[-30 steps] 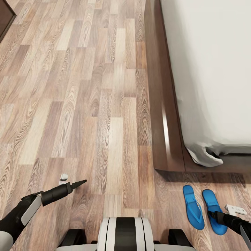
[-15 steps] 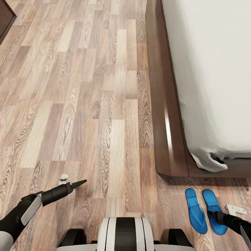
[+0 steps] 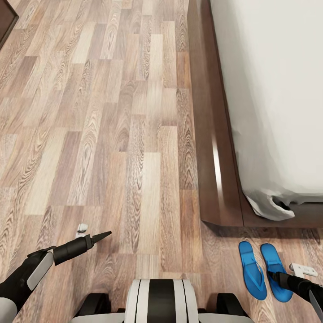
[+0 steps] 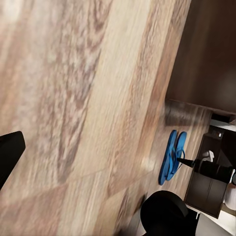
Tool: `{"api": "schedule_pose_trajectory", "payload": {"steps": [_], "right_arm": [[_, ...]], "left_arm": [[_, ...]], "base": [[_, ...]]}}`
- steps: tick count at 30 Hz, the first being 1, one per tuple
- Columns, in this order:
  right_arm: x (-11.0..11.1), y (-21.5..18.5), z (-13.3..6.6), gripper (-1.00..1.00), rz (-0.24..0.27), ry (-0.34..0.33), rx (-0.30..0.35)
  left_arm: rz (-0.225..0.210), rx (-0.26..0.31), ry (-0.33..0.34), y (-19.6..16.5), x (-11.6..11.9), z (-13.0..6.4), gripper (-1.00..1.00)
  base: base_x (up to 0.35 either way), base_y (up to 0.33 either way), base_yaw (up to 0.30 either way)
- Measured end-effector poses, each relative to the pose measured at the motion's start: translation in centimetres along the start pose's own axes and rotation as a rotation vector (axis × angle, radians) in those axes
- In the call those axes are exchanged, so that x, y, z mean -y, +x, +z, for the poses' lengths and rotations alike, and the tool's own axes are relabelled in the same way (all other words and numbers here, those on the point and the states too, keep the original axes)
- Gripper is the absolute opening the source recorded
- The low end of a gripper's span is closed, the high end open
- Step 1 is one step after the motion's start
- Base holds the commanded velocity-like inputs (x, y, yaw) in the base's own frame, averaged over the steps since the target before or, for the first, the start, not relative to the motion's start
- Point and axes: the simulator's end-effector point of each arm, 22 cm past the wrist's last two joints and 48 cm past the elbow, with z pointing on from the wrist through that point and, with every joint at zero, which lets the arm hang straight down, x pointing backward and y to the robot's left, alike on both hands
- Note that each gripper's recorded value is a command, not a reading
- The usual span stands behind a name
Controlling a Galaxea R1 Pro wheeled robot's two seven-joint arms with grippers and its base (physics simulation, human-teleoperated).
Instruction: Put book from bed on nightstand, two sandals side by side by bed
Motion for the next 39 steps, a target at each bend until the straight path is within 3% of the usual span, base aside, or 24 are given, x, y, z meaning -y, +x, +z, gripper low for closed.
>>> {"api": "schedule_pose_trajectory", "payload": {"steps": [2, 3, 20, 39], "right_arm": [[0.0, 0.0, 0.0, -1.00, -0.001, 0.000, 0.001], [0.0, 0.0, 0.0, 1.00, -0.002, 0.000, 0.001], [0.0, -0.2, 0.0, 1.00, -0.003, 0.000, 0.009], [-0.4, -3.6, -2.2, 1.00, 0.007, -0.021, 0.088]], "left_arm": [[0.000, 0.000, 0.000, 0.0, 0.0, 0.0, 1.00], [0.000, 0.000, 0.000, 0.0, 0.0, 0.0, 1.00], [-0.001, -0.001, -0.001, 0.0, 0.0, 0.0, 1.00], [0.059, 0.039, 0.028, -2.5, 3.3, -1.0, 1.00]], "base": [[0.000, 0.000, 0.000], [0.000, 0.000, 0.000], [0.000, 0.000, 0.000], [0.000, 0.000, 0.000]]}}
